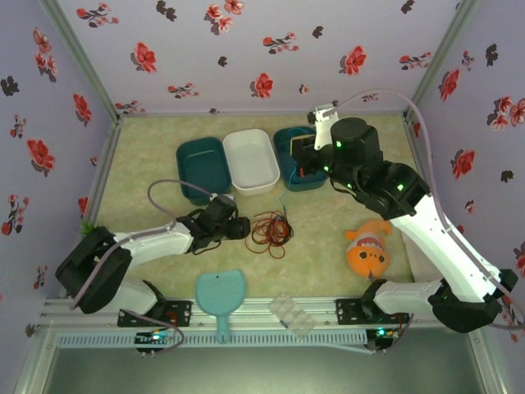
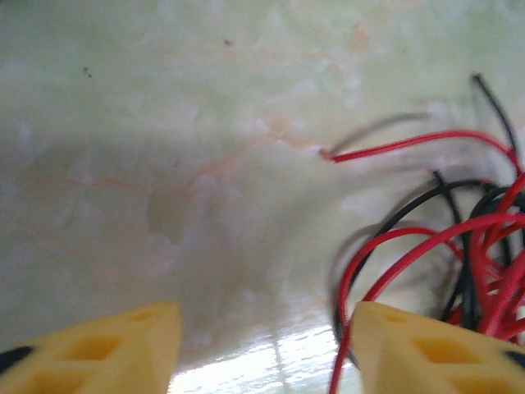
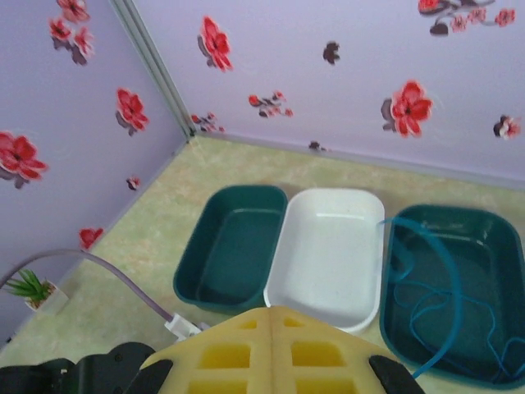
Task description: Untangle the cables
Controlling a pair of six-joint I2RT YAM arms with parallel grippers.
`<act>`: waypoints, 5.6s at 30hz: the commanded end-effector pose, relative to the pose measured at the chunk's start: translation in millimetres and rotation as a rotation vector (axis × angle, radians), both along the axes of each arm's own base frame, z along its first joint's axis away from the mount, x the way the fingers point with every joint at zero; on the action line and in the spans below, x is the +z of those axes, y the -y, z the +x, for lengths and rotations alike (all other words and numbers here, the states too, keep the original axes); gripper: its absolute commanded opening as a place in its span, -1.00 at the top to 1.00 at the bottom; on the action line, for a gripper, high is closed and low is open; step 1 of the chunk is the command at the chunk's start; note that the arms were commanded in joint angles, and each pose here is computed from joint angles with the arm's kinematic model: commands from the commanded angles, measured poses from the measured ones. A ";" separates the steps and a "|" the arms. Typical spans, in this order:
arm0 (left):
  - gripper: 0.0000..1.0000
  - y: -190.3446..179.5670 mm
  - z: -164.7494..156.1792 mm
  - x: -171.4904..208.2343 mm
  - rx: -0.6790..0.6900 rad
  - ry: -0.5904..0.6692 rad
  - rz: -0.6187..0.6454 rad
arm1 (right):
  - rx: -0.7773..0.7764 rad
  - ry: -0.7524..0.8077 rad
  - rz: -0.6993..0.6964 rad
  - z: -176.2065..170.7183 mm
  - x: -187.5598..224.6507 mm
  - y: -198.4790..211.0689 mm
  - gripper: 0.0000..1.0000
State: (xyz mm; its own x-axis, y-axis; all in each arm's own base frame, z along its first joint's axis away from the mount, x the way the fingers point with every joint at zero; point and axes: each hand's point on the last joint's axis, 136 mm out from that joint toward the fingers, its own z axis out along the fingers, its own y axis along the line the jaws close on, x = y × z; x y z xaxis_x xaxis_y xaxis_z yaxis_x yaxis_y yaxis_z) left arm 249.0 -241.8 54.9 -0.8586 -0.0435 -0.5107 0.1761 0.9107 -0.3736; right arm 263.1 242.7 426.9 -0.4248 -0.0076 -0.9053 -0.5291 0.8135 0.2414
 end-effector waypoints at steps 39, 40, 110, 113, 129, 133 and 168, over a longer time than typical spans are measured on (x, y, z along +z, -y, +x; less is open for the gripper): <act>-0.99 40.0 0.9 43.9 -0.212 0.183 -0.114 | -0.317 0.433 -0.113 59.7 144.7 40.6 1.00; -0.99 38.9 1.3 44.2 -0.206 0.183 -0.114 | -0.327 0.423 -0.119 65.9 140.9 41.5 1.00; -0.65 44.3 13.1 66.2 -0.246 -0.053 -0.117 | -0.343 -0.493 -0.129 100.0 -231.0 71.8 0.18; -0.61 44.8 6.5 56.1 -0.289 -0.106 -0.085 | -0.341 -0.493 -0.144 71.8 -239.4 67.1 0.17; -0.12 32.3 -14.1 -1.8 -0.275 -0.289 -0.061 | -0.265 -0.552 -0.246 -9.4 -287.9 22.0 -0.05; 0.00 40.2 -12.4 -9.1 -0.268 -0.300 -0.101 | -0.258 -0.571 -0.270 -14.5 -298.0 15.0 -0.13; 1.00 39.5 -21.6 17.8 -0.307 -0.280 -0.131 | -0.306 -0.687 -0.492 -11.9 -376.8 2.4 -0.99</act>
State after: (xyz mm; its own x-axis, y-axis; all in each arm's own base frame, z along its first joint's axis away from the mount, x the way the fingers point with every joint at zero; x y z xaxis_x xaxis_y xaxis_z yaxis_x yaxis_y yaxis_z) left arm 229.2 -281.6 53.7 -0.9608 0.1498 -0.2333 0.2580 0.7911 -0.5546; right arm 249.4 252.2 55.6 -0.9145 -0.1463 -0.3773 -0.1866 0.9798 0.0724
